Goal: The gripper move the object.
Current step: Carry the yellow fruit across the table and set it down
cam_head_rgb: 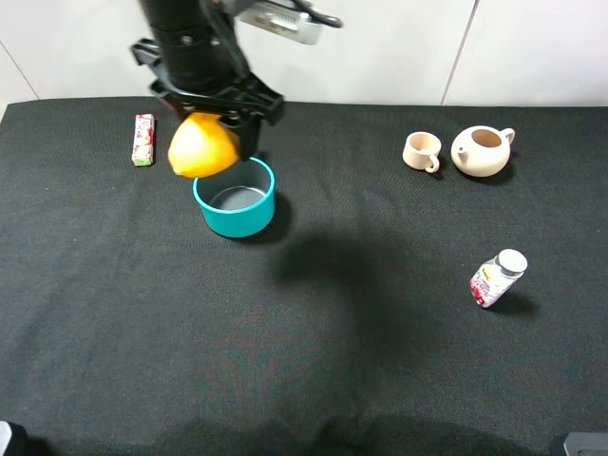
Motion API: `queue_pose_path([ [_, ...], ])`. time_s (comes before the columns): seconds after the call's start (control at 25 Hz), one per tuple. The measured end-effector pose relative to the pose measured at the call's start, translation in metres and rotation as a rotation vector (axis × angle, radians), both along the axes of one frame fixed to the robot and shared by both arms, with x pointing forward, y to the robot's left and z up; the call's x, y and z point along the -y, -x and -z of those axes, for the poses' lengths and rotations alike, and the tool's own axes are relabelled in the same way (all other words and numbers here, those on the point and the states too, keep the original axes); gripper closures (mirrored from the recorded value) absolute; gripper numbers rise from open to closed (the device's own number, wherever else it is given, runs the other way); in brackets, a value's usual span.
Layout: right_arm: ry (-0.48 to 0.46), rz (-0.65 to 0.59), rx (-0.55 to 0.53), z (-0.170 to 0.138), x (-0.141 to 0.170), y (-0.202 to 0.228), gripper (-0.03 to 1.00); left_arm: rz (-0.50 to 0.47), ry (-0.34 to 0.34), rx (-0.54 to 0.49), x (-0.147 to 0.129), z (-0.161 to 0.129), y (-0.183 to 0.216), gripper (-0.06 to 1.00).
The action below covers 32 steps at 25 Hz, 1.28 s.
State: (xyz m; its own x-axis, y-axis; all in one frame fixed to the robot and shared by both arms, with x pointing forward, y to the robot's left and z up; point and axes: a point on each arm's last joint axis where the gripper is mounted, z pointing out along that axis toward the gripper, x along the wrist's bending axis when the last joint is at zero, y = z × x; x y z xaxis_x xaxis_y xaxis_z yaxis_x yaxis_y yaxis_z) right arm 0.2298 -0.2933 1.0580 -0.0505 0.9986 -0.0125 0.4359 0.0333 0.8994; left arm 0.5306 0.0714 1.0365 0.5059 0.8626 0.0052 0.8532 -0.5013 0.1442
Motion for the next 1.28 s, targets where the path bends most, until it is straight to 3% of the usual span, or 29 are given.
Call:
queue_pose_path([
  [0.44,0.0,0.0,0.0,0.0,0.0,0.0,0.27,0.093,0.024,0.027,0.053,0.013,-0.006,0.25],
  [1.28,-0.01,-0.007,0.0,0.0,-0.001,0.0,0.27,0.23,0.124,0.114,0.126,0.049,0.01,0.25],
])
